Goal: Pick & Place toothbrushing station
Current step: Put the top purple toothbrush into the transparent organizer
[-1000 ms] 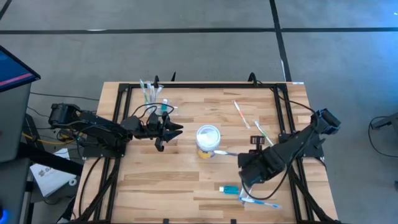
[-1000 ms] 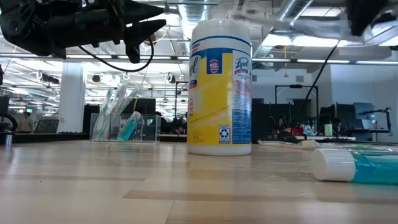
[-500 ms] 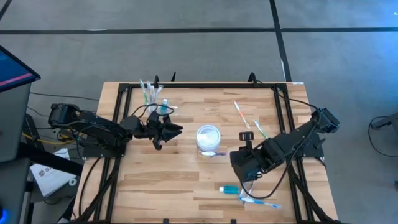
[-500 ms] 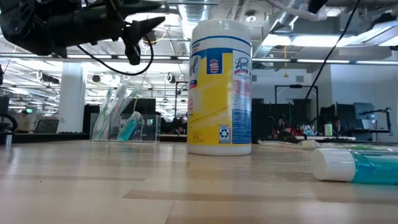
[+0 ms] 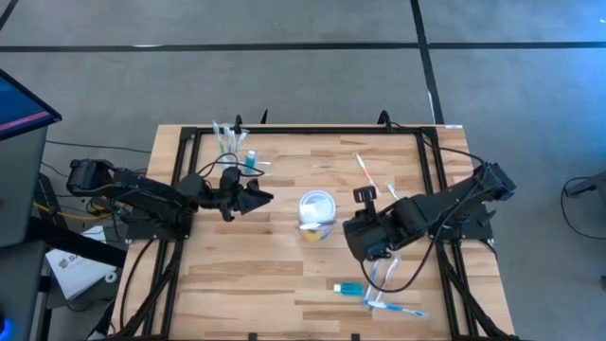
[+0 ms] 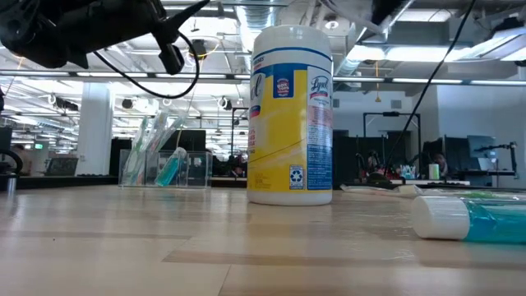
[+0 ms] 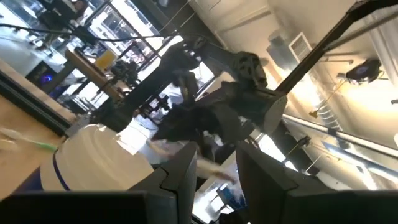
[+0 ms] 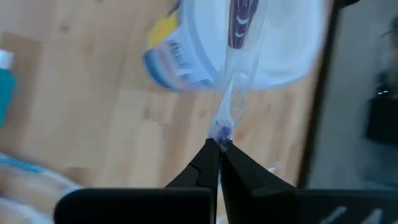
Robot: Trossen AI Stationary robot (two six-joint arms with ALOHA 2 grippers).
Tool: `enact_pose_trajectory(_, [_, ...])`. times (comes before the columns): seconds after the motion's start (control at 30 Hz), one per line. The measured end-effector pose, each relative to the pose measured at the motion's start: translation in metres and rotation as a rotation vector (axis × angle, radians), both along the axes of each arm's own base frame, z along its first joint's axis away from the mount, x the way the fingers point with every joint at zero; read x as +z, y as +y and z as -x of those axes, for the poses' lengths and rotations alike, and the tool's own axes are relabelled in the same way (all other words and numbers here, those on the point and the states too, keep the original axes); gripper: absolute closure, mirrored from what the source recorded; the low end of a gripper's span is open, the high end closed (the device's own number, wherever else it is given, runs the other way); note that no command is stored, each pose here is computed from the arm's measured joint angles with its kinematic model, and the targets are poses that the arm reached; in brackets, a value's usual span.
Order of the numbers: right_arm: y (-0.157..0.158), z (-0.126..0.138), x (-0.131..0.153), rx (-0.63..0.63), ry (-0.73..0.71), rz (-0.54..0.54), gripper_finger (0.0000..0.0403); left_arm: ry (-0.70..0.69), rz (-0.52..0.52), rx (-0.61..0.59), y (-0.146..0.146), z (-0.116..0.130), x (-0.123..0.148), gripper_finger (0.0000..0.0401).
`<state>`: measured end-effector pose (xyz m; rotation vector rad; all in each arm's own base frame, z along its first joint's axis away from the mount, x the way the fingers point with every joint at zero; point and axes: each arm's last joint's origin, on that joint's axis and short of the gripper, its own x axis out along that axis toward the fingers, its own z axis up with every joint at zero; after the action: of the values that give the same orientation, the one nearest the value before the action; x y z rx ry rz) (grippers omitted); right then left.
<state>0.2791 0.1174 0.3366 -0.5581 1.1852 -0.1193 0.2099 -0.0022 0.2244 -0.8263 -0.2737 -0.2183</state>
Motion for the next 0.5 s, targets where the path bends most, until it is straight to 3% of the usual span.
enact_pose_trajectory(0.5, [-0.022, -0.017, 0.025, 0.112, -0.075, 0.402, 0.0403, -0.003, 0.068, -0.036, 0.0, 0.001, 0.002, 0.0293])
